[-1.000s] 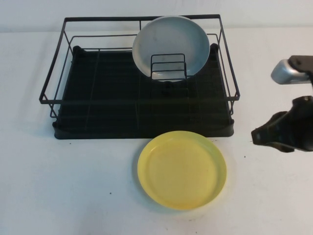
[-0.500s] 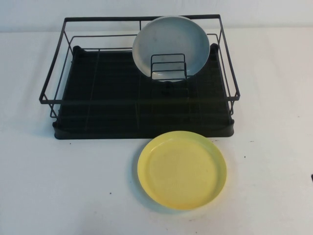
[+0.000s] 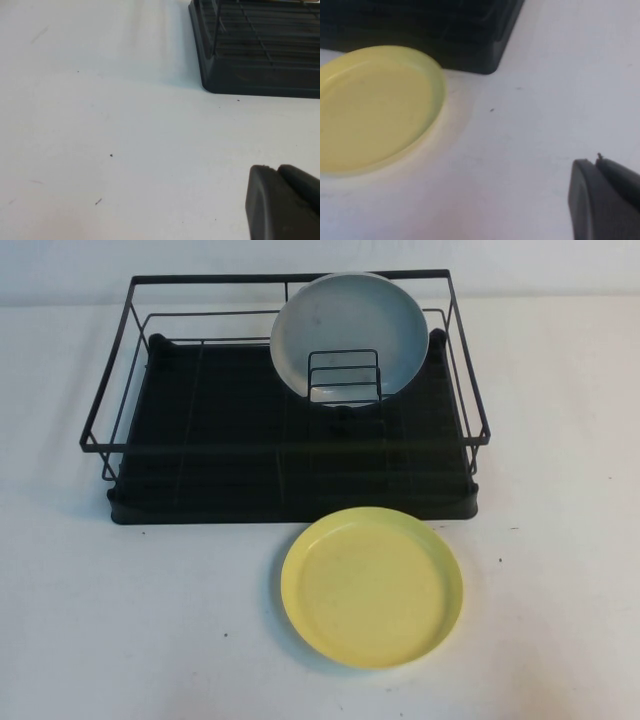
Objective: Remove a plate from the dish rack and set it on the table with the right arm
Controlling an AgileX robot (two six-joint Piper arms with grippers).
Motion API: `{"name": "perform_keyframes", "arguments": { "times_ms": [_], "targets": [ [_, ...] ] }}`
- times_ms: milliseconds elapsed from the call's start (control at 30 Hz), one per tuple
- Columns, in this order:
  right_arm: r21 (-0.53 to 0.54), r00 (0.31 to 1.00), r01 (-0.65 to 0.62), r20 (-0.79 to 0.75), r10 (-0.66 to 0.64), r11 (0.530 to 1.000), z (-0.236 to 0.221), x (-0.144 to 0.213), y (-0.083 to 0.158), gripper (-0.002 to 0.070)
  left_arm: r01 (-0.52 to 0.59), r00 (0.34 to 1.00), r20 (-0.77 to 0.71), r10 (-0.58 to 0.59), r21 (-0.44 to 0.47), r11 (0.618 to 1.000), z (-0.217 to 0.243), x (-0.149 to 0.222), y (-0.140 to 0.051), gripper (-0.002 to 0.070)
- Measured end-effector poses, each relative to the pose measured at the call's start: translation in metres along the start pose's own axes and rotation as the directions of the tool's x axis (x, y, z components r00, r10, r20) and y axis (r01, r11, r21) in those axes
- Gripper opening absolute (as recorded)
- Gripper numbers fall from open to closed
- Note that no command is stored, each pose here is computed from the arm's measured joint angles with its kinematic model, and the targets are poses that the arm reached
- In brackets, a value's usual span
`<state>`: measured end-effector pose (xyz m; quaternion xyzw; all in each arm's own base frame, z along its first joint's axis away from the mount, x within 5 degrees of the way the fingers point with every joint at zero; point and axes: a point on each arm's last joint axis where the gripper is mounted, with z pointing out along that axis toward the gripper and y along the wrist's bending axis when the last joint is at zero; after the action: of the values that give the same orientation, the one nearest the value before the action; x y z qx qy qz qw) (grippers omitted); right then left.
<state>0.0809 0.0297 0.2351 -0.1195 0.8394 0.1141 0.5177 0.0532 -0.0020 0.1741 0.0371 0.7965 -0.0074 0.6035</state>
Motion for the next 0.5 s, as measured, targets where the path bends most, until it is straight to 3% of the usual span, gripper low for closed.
{"name": "perform_keyframes", "arguments": {
  "times_ms": [233, 400, 500],
  "targets": [
    [0.200, 0.954, -0.044, 0.298, -0.018, 0.979, 0.001, 0.047, -0.018, -0.0018, 0.000, 1.000, 0.000, 0.000, 0.000, 1.000, 0.000, 0.000, 0.000, -0.0004],
    [0.248, 0.919, -0.058, 0.391, -0.045, 0.967, -0.009, 0.048, -0.019, -0.0018, 0.000, 1.000, 0.000, 0.000, 0.000, 1.000, 0.000, 0.000, 0.000, -0.0004],
    [0.257, 0.930, -0.041, 0.364, -0.057, 0.966, -0.009, 0.052, -0.018, -0.0018, 0.000, 1.000, 0.000, 0.000, 0.000, 1.000, 0.000, 0.000, 0.000, -0.0004]
  ]
}}
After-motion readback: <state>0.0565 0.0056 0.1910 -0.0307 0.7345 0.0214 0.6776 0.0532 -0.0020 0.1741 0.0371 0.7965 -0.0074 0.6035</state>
